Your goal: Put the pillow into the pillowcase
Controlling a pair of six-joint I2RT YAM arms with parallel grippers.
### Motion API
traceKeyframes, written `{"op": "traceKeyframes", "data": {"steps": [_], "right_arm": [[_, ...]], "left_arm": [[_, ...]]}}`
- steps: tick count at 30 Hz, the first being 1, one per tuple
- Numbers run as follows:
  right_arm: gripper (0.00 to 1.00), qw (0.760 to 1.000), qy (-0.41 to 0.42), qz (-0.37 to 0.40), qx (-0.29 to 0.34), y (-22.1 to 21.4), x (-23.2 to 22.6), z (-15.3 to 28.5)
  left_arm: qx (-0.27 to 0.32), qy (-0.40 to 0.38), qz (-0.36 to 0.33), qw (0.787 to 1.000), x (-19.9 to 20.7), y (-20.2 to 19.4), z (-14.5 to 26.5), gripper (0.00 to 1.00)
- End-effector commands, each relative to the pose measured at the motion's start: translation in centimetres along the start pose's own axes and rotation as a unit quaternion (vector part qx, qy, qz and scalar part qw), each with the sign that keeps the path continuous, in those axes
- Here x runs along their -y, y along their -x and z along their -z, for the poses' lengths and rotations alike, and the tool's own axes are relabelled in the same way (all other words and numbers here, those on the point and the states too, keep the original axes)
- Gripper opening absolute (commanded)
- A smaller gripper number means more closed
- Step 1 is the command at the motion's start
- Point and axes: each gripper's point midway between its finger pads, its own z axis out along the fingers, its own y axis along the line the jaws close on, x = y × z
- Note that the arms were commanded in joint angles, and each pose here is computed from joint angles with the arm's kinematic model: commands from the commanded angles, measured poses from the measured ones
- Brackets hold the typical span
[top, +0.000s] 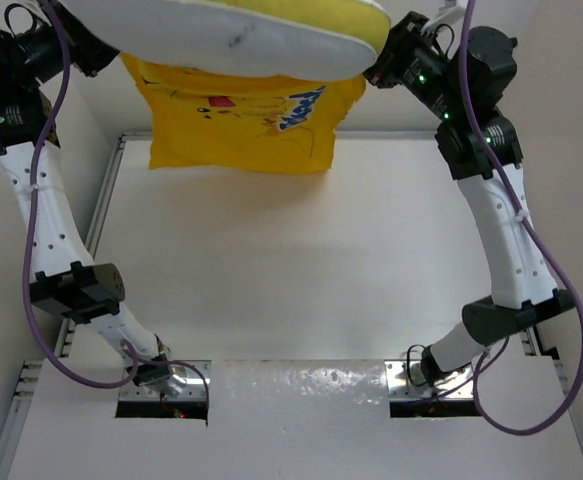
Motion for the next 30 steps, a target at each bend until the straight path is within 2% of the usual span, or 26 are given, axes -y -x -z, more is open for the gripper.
{"op": "traceKeyframes", "data": {"steps": [1, 2, 4, 5, 6, 8, 9, 10, 11, 12, 14, 15, 16, 17, 18, 19, 20, 21, 22, 24, 25, 27, 28, 29, 30], "right_arm": [[0.00, 0.996, 0.036, 0.006, 0.082, 3.8, -2.9, 2.9], [0.00, 0.997, 0.027, -0.001, 0.075, 2.5, -2.0, 2.9], [0.00, 0.997, 0.006, 0.020, 0.080, 4.2, -2.1, 2.9], [0.00, 0.992, 0.027, 0.038, 0.118, 8.1, -4.4, 3.1], [0.00, 0.990, 0.043, 0.040, 0.132, 10.0, -6.1, 4.1], [0.00, 0.994, 0.035, 0.026, 0.101, 7.8, -4.9, 3.1], [0.00, 0.994, 0.040, 0.025, 0.097, 7.5, -5.6, 4.8], [0.00, 0.999, 0.005, 0.006, 0.051, 2.2, -1.5, 3.1], [0.00, 0.999, -0.008, 0.001, 0.053, 1.0, -0.5, 3.5], [0.00, 0.998, -0.015, 0.005, 0.067, 1.3, -0.3, 4.1], [0.00, 0.994, -0.007, 0.041, 0.097, 5.1, -2.3, 4.6], [0.00, 0.993, 0.002, 0.053, 0.102, 6.5, -3.3, 4.5], [0.00, 0.991, 0.015, 0.069, 0.117, 8.8, -4.8, 4.6], [0.00, 0.991, 0.022, 0.073, 0.114, 8.9, -5.3, 4.6], [0.00, 0.991, 0.020, 0.078, 0.107, 8.4, -5.2, 4.7], [0.00, 0.995, 0.008, 0.070, 0.077, 5.7, -4.0, 4.9], [0.00, 0.996, -0.003, 0.066, 0.066, 3.9, -3.0, 4.9], [0.00, 0.995, -0.006, 0.064, 0.071, 2.9, -2.5, 5.0], [0.00, 0.994, -0.005, 0.062, 0.088, 2.8, -2.2, 5.0], [0.00, 0.993, -0.012, 0.082, 0.082, 4.1, -2.5, 4.7], [0.00, 0.986, 0.017, 0.101, 0.130, 8.8, -6.1, 6.2], [0.00, 0.987, 0.018, 0.103, 0.119, 8.9, -6.1, 5.2], [0.00, 0.991, 0.005, 0.097, 0.096, 7.0, -4.7, 4.5], [0.00, 0.987, 0.005, 0.099, 0.128, 8.0, -5.2, 5.9], [0.00, 0.987, -0.009, 0.094, 0.129, 6.8, -3.8, 5.5]], "left_arm": [[0.036, -0.029, 0.009, 0.999, 2.2, 2.2, 0.4, 0.00], [0.041, -0.044, 0.008, 0.998, 2.8, 2.5, 0.4, 0.00], [0.066, -0.066, -0.012, 0.996, 5.1, 5.7, 0.7, 0.00], [0.071, -0.061, -0.011, 0.996, 3.8, 6.1, 0.1, 0.00], [0.083, -0.061, -0.043, 0.994, 5.5, 7.6, 0.6, 0.00], [0.083, -0.046, -0.045, 0.994, 5.6, 7.1, 1.0, 0.00], [0.061, -0.039, -0.022, 0.997, 3.9, 3.9, 0.3, 0.00], [0.055, -0.038, -0.032, 0.997, 4.5, 3.5, 0.7, 0.00], [0.049, -0.028, -0.029, 0.998, 3.6, 2.7, 0.5, 0.00], [0.044, -0.021, -0.028, 0.998, 3.3, 2.7, 0.5, 0.00], [0.058, -0.017, -0.044, 0.997, 2.8, 4.3, 0.3, 0.00], [0.083, -0.028, -0.094, 0.992, 5.1, 7.3, 0.9, 0.00], [0.092, -0.028, -0.111, 0.989, 5.3, 8.1, 0.9, 0.00], [0.098, -0.027, -0.122, 0.987, 6.0, 8.6, 1.1, 0.00], [0.095, -0.025, -0.118, 0.988, 4.8, 7.1, 0.7, 0.00], [0.103, -0.019, -0.129, 0.986, 6.1, 7.4, 1.4, 0.00], [0.088, -0.008, -0.102, 0.991, 4.6, 5.5, 0.9, 0.00], [0.086, -0.002, -0.098, 0.991, 4.2, 5.2, 0.7, 0.00], [0.090, 0.012, -0.087, 0.992, 2.8, 5.1, 0.3, 0.00], [0.118, 0.017, -0.134, 0.984, 4.1, 8.3, 0.6, 0.00], [0.128, 0.023, -0.145, 0.981, 4.0, 9.1, 0.7, 0.00], [0.156, 0.033, -0.188, 0.969, 6.1, 11.7, 1.8, 0.00], [0.150, 0.045, -0.178, 0.972, 5.9, 11.4, 1.9, 0.00], [0.145, 0.042, -0.164, 0.975, 5.2, 10.3, 1.5, 0.00], [0.161, 0.036, -0.171, 0.971, 4.8, 10.5, 1.3, 0.00]]}}
